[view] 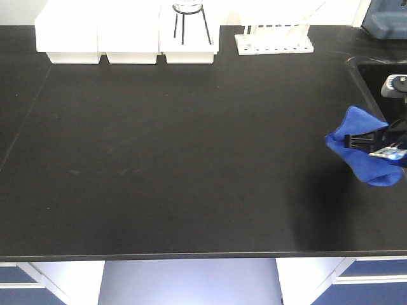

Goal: Wipe right workspace with blue cloth
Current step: 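Close the right gripper on the blue cloth and lift it, then hold the cloth in the right gripper while the base backs away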

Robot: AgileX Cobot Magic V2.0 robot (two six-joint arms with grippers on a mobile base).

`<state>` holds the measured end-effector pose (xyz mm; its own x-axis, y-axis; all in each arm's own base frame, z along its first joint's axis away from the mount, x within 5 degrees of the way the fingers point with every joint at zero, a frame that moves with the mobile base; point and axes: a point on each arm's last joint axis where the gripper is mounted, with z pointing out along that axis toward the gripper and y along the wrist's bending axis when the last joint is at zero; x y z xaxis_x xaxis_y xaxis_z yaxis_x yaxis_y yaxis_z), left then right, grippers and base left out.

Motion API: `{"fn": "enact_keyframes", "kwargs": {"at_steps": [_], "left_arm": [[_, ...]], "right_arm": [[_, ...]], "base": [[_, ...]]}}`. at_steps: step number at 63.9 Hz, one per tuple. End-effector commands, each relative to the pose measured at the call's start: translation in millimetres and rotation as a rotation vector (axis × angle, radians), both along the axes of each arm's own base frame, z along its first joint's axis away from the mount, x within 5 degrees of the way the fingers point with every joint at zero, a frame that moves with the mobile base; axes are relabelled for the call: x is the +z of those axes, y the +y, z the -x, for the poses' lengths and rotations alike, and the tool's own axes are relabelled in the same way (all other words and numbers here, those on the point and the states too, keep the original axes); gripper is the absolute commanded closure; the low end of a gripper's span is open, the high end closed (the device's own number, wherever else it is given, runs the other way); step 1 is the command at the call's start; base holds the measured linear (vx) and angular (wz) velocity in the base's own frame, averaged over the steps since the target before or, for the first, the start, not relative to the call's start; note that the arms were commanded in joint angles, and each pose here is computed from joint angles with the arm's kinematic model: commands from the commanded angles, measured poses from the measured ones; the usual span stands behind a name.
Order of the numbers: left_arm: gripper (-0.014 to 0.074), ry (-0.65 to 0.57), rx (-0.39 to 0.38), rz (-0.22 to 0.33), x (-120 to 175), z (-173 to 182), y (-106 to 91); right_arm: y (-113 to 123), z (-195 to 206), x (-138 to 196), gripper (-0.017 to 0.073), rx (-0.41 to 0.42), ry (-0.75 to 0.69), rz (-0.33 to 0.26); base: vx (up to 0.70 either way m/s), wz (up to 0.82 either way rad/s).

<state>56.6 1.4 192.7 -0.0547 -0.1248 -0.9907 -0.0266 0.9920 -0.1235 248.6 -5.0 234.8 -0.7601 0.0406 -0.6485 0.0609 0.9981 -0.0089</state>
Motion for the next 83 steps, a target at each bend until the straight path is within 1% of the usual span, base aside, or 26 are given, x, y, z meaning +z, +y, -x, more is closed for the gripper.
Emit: {"fn": "enact_keyframes", "kwargs": {"at_steps": [1,5,8,17,21,41,83], "left_arm": [[0.0599,-0.064,-0.009,0.014,-2.4,-0.2,-0.7],[0.0599,-0.064,-0.009,0.014,-2.4,-0.2,-0.7],[0.0599,-0.064,-0.009,0.014,-2.4,-0.2,-0.7],[0.0599,-0.064,-0.009,0.014,-2.4,-0.2,-0.7],[0.0599,-0.064,-0.009,0.014,-2.4,-0.2,-0.7],[0.0599,-0.064,-0.009,0.014,-2.4,-0.2,-0.7],[0.0599,-0.064,-0.009,0.014,-2.4,-0.2,-0.7]], "right_arm": [[-0.5,6.4,28.6,0.0565,0.073,-0.111,0.073],[-0.6,13.8,35.1,0.0564,0.104,-0.112,0.106],[-0.6,18.2,40.0,0.0564,0.106,-0.124,0.110],[-0.6,27.1,47.9,0.0564,0.099,-0.137,0.105],[-0.7,30.6,48.5,0.0564,0.093,-0.121,0.095],[-1.3,37.1,44.8,0.0564,0.088,-0.045,0.094],[-1.3,37.3,44.6,0.0564,0.089,-0.042,0.094]], "base": [[0.00,0.00],[0.00,0.00],[0.00,0.00],[0.00,0.00],[0.00,0.00],[0.00,0.00],[0.00,0.00]]}}
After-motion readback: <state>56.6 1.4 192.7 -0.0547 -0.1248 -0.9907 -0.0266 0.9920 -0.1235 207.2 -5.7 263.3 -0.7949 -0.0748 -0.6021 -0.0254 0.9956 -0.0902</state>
